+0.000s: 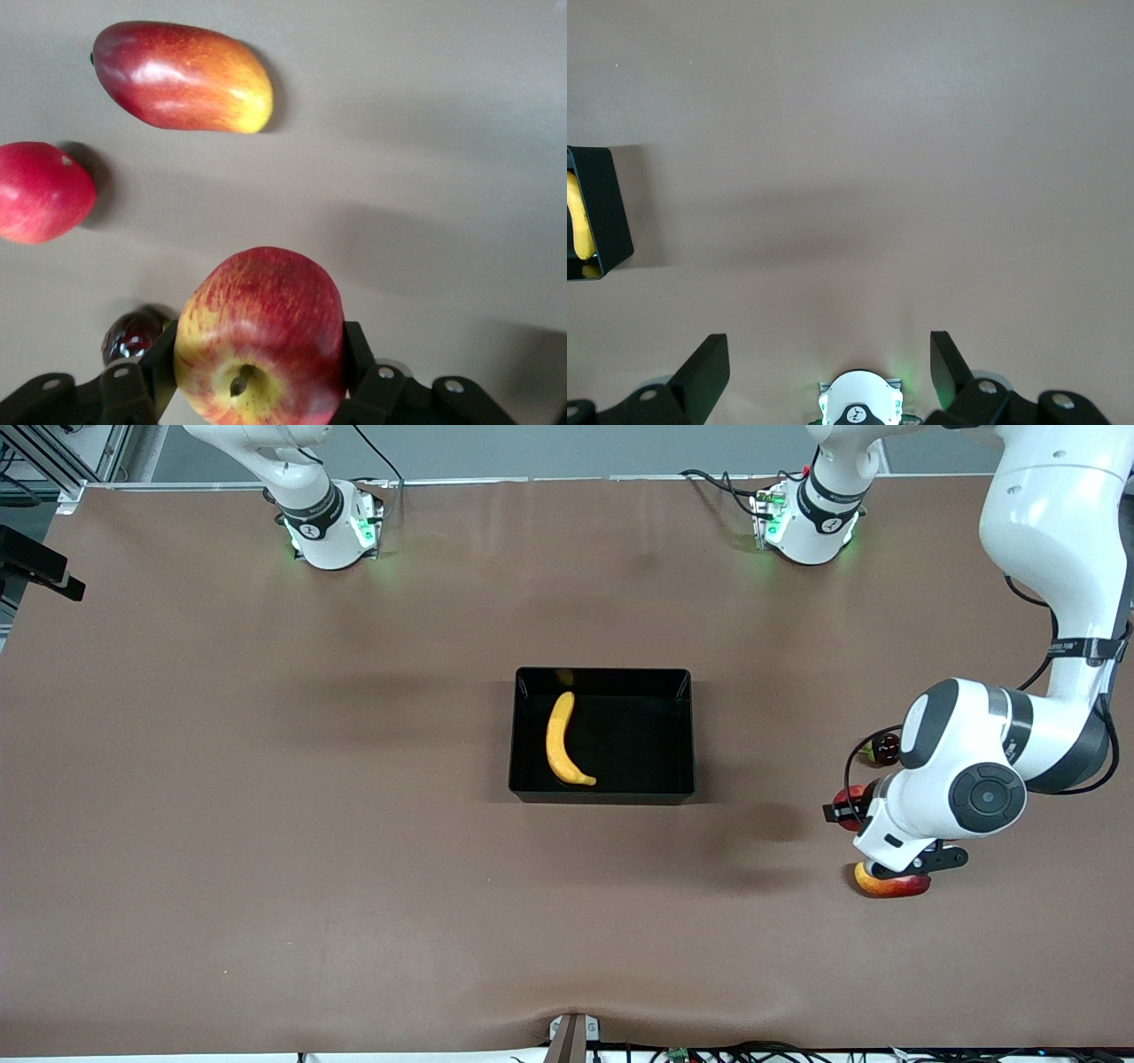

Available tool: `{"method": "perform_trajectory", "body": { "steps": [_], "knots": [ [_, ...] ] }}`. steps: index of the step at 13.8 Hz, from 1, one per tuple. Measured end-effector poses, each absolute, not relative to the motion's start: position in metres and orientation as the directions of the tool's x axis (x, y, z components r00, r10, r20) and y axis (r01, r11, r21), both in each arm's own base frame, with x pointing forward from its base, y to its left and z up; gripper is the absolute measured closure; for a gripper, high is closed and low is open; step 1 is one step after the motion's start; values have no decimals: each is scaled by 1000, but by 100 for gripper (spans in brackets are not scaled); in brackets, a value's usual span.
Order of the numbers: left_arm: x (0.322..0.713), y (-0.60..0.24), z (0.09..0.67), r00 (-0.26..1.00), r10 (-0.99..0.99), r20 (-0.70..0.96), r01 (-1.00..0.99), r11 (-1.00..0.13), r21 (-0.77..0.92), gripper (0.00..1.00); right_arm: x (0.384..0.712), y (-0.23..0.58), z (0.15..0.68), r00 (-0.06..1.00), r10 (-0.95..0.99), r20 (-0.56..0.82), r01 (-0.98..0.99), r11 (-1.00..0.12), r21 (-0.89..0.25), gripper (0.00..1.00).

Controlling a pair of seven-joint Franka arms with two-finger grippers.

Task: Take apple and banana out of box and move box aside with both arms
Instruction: 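Carry the apple beside the red apple and release it with the left gripper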

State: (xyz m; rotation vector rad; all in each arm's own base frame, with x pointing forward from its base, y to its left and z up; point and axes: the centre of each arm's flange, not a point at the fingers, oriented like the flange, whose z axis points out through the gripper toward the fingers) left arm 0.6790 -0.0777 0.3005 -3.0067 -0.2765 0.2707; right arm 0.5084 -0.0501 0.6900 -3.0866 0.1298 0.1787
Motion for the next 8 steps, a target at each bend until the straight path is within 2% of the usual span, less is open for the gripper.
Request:
{"method": "perform_trajectory", "body": {
  "steps": [8],
  "knots": [
    [661,-7,209,978,179,-107,165,-978,-129,26,508,-50,690,990,-81,-117,-87,-995,-42,0]
  ]
}}
